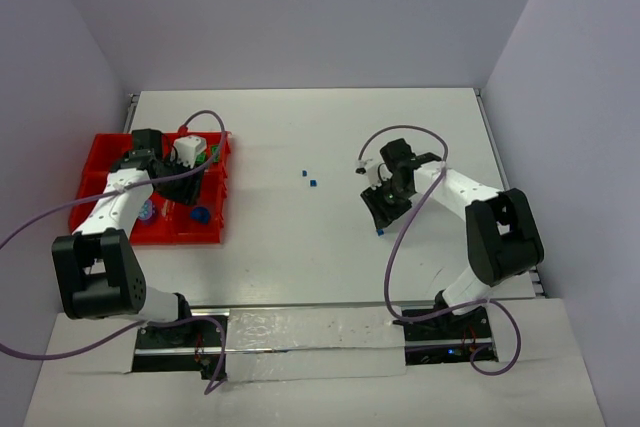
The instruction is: Sort the legos into containers by color
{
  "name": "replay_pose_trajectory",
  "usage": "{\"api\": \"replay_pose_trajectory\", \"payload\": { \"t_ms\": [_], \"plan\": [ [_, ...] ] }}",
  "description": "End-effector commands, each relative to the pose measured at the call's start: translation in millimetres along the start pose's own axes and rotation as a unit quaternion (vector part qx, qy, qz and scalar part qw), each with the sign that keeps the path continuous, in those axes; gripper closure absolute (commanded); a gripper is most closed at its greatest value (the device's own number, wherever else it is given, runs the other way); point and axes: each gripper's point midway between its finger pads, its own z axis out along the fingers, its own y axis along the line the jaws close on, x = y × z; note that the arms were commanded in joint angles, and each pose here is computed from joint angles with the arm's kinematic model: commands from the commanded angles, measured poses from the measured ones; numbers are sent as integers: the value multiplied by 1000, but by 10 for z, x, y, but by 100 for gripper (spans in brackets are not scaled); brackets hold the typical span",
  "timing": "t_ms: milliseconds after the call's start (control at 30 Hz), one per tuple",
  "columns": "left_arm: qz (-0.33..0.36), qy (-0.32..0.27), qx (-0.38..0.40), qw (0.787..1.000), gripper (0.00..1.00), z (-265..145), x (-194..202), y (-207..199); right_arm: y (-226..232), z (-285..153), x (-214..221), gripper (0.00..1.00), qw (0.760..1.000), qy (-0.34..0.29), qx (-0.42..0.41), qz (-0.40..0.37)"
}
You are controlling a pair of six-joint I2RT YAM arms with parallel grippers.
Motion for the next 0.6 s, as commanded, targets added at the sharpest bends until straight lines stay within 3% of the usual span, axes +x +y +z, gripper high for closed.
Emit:
{"api": "replay_pose_trajectory", "payload": {
  "t_ms": [0, 67, 167, 433, 567],
  "plan": [
    [10, -60, -14, 998, 38, -151, -326, 51, 68, 58, 37, 46, 1000, 9, 5, 3],
    [8, -62, -17, 998, 38, -162, -332, 56, 60, 101, 57, 46, 1000, 15, 15, 5],
    [9, -67, -18, 998, 28, -189, -358, 51, 25, 155, 76, 46, 999, 25, 30, 6],
    [11, -79, -30, 996, 27, -238, -410, 80, 11, 273, 75, 49, 998, 44, 47, 12],
    [8, -82, -33, 996, 27, -235, -407, 82, 29, 323, 86, 58, 997, 55, 49, 9]
  ]
}}
